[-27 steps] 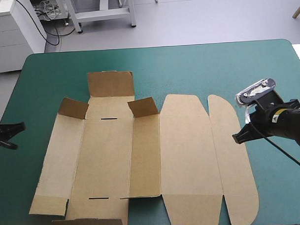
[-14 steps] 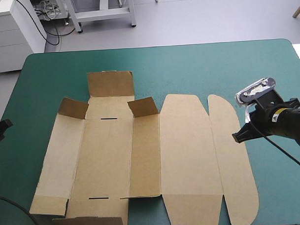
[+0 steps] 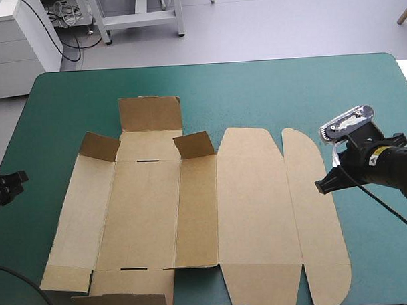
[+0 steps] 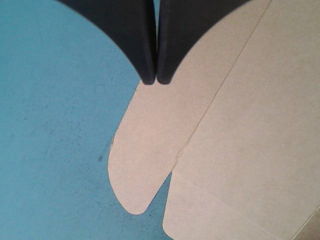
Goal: Fold the box
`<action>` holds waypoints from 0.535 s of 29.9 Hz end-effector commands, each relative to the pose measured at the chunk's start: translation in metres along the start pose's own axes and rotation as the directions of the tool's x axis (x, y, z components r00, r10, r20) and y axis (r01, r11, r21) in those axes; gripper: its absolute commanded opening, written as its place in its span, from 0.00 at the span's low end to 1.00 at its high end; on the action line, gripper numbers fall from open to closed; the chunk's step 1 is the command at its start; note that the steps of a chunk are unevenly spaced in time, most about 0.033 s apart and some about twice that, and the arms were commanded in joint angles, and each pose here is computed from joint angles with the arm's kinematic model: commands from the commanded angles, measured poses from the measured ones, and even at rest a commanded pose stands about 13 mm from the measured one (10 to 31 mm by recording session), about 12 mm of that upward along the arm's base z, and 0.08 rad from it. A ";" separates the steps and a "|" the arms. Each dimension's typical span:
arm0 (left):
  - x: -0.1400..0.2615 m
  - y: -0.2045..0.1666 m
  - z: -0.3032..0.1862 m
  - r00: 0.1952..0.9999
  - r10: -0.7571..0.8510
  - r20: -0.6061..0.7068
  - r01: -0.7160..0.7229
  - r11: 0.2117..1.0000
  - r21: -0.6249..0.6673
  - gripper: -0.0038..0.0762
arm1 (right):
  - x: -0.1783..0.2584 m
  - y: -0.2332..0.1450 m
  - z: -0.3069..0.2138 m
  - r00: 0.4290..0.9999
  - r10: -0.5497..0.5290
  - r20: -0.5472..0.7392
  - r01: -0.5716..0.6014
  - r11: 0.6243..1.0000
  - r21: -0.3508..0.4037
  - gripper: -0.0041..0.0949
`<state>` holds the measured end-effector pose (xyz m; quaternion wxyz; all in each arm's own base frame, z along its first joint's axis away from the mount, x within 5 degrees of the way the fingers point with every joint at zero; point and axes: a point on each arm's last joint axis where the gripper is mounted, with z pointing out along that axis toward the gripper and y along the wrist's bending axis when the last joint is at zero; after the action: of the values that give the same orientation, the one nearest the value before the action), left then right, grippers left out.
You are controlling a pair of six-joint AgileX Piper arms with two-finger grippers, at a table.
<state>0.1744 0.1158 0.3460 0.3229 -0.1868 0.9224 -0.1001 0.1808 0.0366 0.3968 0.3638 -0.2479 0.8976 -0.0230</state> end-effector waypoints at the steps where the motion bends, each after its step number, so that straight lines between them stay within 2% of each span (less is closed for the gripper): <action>1: -0.009 -0.010 -0.012 0.997 0.009 0.073 -0.012 0.999 0.045 0.63 | -0.008 -0.003 -0.010 0.996 -0.003 0.084 0.000 0.999 0.033 0.02; 3: -0.009 -0.011 -0.012 0.997 0.001 0.083 -0.006 0.998 0.058 0.80 | -0.008 -0.003 -0.010 0.996 -0.003 0.084 0.000 0.999 0.033 0.02; 5: -0.011 -0.014 -0.012 0.995 -0.029 0.094 0.021 0.996 0.087 0.90 | -0.008 -0.003 -0.010 0.996 -0.003 0.084 0.000 0.999 0.033 0.02; 8: -0.012 -0.016 -0.013 0.994 -0.041 0.104 0.029 0.993 0.115 0.91 | -0.008 -0.003 -0.010 0.996 -0.003 0.084 0.000 0.999 0.033 0.02; 12: -0.008 -0.014 -0.009 0.995 0.048 0.088 -0.058 0.993 0.106 0.89 | -0.008 -0.003 -0.010 0.996 -0.003 0.084 0.000 0.999 0.033 0.02; 16: -0.001 -0.006 0.009 0.998 0.047 0.033 -0.050 0.991 0.126 0.86 | -0.008 -0.003 -0.010 0.996 -0.003 0.084 0.000 0.999 0.033 0.02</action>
<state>0.1777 0.1097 0.3408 0.3313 -0.1502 0.9216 -0.1351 0.1808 0.0366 0.3968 0.3638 -0.2479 0.8976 -0.0230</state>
